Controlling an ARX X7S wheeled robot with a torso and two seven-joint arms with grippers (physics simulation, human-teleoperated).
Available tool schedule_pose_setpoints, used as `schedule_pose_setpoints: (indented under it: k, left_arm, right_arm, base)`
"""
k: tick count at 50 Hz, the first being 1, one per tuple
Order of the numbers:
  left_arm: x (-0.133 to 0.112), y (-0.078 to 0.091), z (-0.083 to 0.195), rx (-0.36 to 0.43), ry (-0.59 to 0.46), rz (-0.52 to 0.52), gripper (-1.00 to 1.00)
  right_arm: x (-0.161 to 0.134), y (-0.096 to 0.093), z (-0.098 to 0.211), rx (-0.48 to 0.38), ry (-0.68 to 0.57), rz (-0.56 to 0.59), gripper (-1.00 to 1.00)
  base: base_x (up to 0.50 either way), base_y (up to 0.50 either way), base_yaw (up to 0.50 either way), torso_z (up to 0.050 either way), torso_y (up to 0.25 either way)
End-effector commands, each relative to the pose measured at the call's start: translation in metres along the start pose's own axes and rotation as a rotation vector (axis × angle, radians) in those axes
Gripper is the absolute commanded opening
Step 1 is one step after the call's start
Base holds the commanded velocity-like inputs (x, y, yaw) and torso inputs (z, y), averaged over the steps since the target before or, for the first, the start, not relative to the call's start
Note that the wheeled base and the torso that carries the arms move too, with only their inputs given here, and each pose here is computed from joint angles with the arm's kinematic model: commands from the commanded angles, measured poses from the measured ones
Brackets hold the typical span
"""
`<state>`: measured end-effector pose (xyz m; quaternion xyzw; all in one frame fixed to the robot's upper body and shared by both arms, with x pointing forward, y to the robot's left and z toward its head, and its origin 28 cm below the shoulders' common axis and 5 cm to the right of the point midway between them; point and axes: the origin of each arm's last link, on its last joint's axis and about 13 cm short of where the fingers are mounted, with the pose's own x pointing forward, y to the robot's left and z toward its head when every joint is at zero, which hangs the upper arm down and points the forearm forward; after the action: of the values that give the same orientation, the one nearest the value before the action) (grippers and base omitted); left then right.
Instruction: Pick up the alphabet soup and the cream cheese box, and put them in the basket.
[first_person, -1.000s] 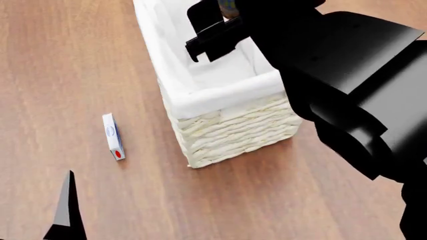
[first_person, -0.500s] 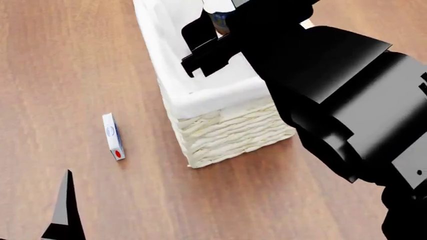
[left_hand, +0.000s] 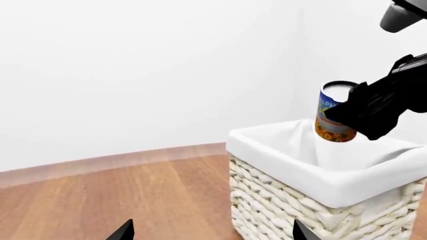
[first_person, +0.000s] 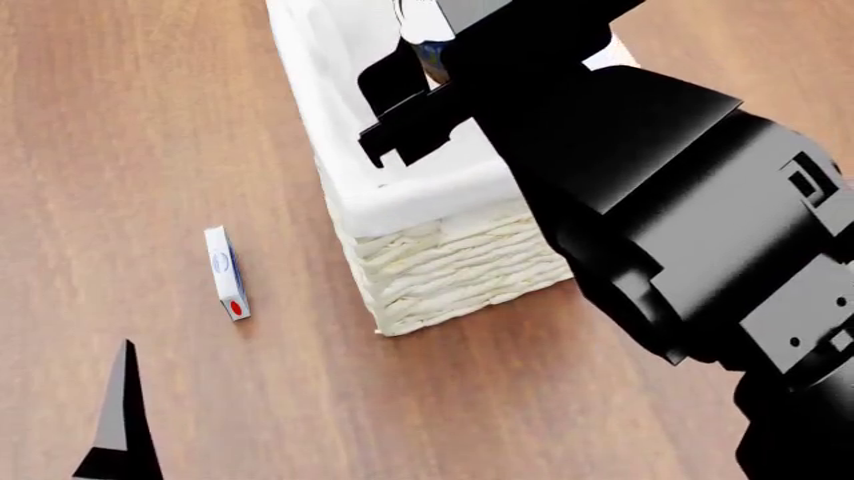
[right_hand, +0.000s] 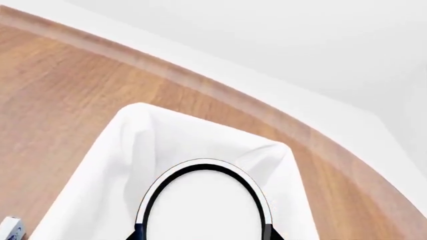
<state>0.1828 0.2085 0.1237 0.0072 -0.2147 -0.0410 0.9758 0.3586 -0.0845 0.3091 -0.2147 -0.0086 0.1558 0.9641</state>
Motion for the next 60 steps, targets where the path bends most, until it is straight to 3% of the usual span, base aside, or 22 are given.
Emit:
schedule_pose_setpoints:
  k: [1,26,59,60]
  left_arm:
    - [-0.001,0.001,0.002,0.002,-0.004,0.006,1.00]
    - [-0.001,0.003,0.000,0.001,-0.002,0.016,1.00]
    - [-0.002,0.003,0.001,0.002,-0.002,0.020,1.00]
    - [-0.001,0.003,0.001,0.003,-0.002,0.020,1.00]
  right_arm:
    - [-0.001,-0.003,0.006,-0.020,-0.024,-0.016,-1.00]
    - [0.025,-0.003,-0.009,0.002,0.032,-0.029,-1.00]
    - [0.028,0.003,-0.015,-0.005,0.047,-0.020,-1.00]
    - [0.027,0.001,-0.012,-0.003,0.048,-0.021,1.00]
  base:
    - [0.00,0.00,0.00,0.000,0.000]
    - [0.00,0.00,0.00,0.000,0.000]
    - [0.00,0.00,0.00,0.000,0.001]
    - [0.00,0.00,0.00,0.000,0.000]
